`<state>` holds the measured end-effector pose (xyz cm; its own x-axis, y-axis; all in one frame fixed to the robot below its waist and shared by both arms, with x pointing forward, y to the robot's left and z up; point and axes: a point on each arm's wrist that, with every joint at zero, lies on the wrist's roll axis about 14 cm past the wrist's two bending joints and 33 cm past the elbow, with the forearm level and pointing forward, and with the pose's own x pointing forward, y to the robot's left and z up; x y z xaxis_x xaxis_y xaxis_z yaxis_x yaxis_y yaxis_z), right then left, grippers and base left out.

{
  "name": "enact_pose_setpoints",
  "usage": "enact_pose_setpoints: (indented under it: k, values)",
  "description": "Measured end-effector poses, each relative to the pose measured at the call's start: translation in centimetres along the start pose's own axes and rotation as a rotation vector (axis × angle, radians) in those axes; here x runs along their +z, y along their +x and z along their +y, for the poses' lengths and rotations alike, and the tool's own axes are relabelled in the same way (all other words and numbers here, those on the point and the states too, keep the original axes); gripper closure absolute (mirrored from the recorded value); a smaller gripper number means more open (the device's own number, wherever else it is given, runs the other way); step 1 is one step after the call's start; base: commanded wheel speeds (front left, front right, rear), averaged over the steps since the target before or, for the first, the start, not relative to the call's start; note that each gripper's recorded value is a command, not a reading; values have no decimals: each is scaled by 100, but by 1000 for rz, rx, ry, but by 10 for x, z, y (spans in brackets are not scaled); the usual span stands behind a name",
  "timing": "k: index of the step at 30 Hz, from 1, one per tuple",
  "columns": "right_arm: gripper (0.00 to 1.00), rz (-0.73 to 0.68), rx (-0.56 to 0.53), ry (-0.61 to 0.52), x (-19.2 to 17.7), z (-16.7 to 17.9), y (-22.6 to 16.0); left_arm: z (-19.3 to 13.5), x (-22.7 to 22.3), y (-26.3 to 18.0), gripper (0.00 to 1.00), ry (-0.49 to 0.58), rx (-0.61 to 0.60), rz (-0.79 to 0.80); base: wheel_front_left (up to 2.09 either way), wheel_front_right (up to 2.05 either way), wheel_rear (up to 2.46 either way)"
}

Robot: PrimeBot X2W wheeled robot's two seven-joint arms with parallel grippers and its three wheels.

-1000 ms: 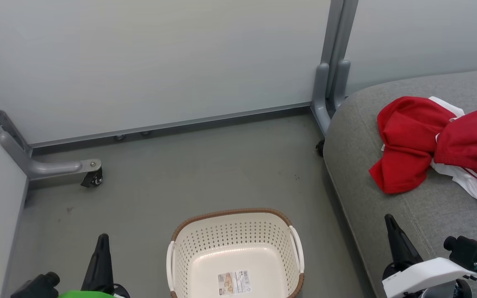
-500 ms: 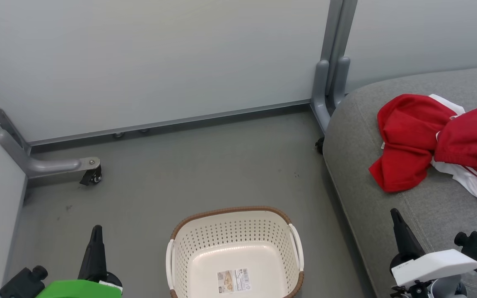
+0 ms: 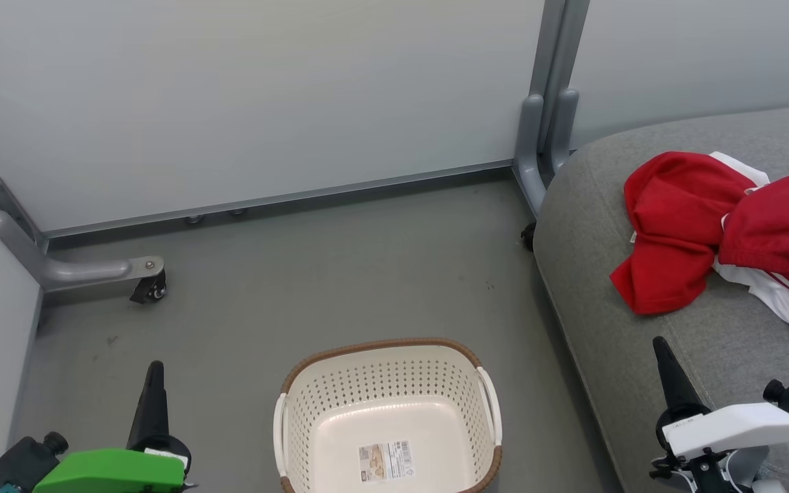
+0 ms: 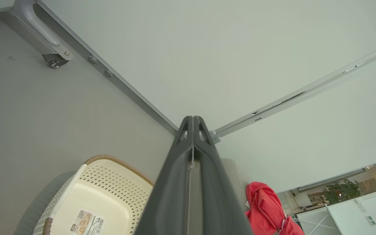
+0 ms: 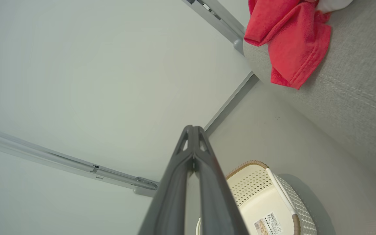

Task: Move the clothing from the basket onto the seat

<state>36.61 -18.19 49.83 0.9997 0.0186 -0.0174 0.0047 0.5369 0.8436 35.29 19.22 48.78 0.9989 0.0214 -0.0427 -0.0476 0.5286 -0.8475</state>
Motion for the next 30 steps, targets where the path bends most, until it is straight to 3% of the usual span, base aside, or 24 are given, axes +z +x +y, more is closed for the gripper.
enact_pose_setpoints:
  k: [30]
  values:
    - [100,-9,-12,290,10,-3,11,-4,7,17,100,-287,-5,7,0,0,0]
